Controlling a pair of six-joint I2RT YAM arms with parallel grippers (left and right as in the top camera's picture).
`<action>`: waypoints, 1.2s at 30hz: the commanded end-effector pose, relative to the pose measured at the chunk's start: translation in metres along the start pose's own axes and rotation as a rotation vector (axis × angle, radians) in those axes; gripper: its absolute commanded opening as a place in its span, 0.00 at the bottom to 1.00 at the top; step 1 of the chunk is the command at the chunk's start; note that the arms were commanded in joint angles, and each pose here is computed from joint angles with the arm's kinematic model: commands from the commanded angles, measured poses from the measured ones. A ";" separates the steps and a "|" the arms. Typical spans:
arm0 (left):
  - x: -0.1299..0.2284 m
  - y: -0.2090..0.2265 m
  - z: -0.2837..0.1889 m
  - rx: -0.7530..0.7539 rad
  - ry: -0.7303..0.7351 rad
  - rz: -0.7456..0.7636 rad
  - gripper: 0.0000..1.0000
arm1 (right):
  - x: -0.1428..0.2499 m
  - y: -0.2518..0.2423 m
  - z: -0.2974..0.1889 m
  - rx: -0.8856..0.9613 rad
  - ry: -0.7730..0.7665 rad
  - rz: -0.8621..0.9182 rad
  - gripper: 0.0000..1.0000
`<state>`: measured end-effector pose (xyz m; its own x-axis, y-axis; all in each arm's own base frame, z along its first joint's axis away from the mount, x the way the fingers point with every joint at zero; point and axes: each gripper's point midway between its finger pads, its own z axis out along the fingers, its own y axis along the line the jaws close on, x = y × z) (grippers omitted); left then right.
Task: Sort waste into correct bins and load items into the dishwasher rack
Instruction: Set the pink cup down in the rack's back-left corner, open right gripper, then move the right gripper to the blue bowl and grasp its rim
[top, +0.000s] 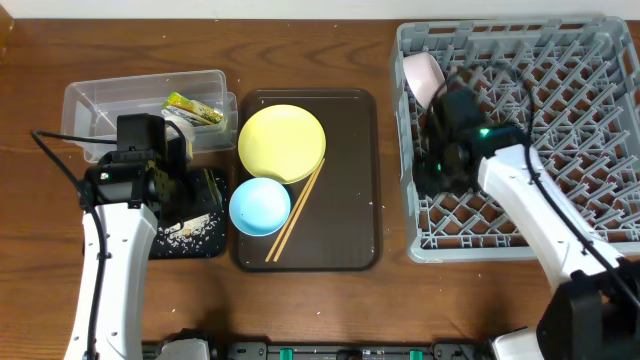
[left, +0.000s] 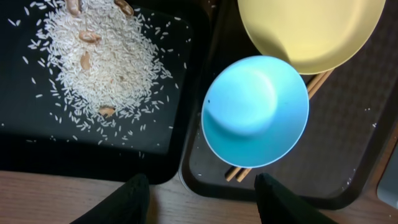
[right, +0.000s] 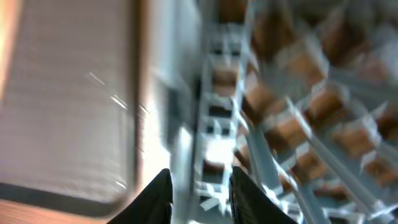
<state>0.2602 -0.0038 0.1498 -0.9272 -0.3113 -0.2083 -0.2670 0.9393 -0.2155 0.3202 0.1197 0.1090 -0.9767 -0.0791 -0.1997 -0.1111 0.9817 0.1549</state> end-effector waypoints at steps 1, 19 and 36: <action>0.001 0.015 -0.003 -0.083 -0.012 -0.076 0.58 | -0.035 0.035 -0.046 -0.121 -0.154 -0.092 0.36; 0.007 0.102 -0.020 -0.292 -0.043 -0.502 0.80 | 0.004 0.212 0.025 -0.349 -0.089 -0.407 0.59; 0.008 0.102 -0.020 -0.293 -0.038 -0.505 0.80 | 0.014 0.237 0.119 -0.241 -0.067 -0.290 0.12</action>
<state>0.2225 0.0894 0.1434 -0.6723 -0.7194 -0.1742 -0.7260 0.6869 -0.0348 0.2990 0.3738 0.0353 -0.8616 -0.3741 -0.3430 -0.4828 0.8126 0.3264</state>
